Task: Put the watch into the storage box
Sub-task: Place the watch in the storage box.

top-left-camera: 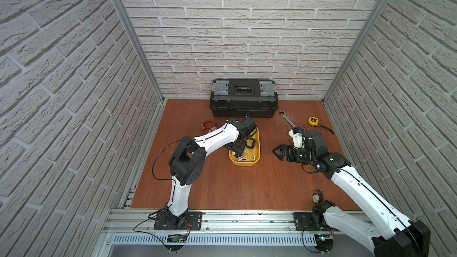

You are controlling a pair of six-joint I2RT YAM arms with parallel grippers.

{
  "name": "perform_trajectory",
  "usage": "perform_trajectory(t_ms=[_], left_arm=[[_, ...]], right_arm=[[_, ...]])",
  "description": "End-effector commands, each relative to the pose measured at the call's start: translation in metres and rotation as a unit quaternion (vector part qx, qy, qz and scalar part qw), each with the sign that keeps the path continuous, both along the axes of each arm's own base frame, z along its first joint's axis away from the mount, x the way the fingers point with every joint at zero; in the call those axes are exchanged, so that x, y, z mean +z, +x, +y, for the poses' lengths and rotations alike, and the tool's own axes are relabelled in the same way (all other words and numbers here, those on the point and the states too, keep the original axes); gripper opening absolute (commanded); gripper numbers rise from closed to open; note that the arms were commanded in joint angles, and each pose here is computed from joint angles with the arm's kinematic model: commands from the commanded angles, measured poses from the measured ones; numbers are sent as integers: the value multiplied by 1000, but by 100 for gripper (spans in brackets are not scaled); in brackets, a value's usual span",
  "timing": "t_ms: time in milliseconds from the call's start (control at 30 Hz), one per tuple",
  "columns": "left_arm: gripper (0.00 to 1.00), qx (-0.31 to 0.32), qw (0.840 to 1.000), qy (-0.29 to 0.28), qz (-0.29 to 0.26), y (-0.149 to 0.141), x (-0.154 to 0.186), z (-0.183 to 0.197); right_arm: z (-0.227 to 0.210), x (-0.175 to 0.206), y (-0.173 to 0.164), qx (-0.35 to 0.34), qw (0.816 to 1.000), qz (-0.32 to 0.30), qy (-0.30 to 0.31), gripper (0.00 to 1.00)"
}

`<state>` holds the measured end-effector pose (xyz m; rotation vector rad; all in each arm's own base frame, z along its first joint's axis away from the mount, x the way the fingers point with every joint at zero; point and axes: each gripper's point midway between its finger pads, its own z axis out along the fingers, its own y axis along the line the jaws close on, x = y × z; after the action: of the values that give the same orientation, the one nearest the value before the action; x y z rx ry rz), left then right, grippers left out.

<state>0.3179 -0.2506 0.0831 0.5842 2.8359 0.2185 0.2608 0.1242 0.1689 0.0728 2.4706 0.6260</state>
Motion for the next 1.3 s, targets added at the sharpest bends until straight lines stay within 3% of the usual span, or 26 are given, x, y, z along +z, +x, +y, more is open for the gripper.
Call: perform_trajectory(t_ms=[0, 200, 333, 500, 633, 833, 900, 1033, 1267], left_arm=[[26, 3, 1000, -17, -16, 5, 7, -7], [59, 4, 998, -40, -50, 14, 39, -13], [71, 11, 995, -58, -77, 17, 65, -13], [77, 23, 986, -106, -123, 16, 108, -10], [78, 45, 974, -158, -159, 11, 136, 1], [92, 101, 931, -272, -223, 1, 183, 52], [98, 112, 925, -284, -228, -5, 184, 72], [98, 130, 927, -271, -222, -21, 172, 108], [98, 155, 927, -263, -220, -48, 153, 137]], right_arm=[[-2, 6, 2, 2, 1000, -14, -4, 100], [-2, 5, 1, 1, 1000, -11, -4, 100], [-3, 7, 1, 1, 1000, -14, -4, 100], [-1, 6, 1, 2, 1000, -12, 0, 100], [23, 14, 3, 43, 997, -17, 58, 100], [81, 26, 9, 122, 983, -38, 132, 99], [103, 27, 13, 144, 981, -40, 126, 99], [137, 26, 27, 164, 977, -34, 130, 97], [188, 19, 48, 183, 975, -20, 128, 93]])
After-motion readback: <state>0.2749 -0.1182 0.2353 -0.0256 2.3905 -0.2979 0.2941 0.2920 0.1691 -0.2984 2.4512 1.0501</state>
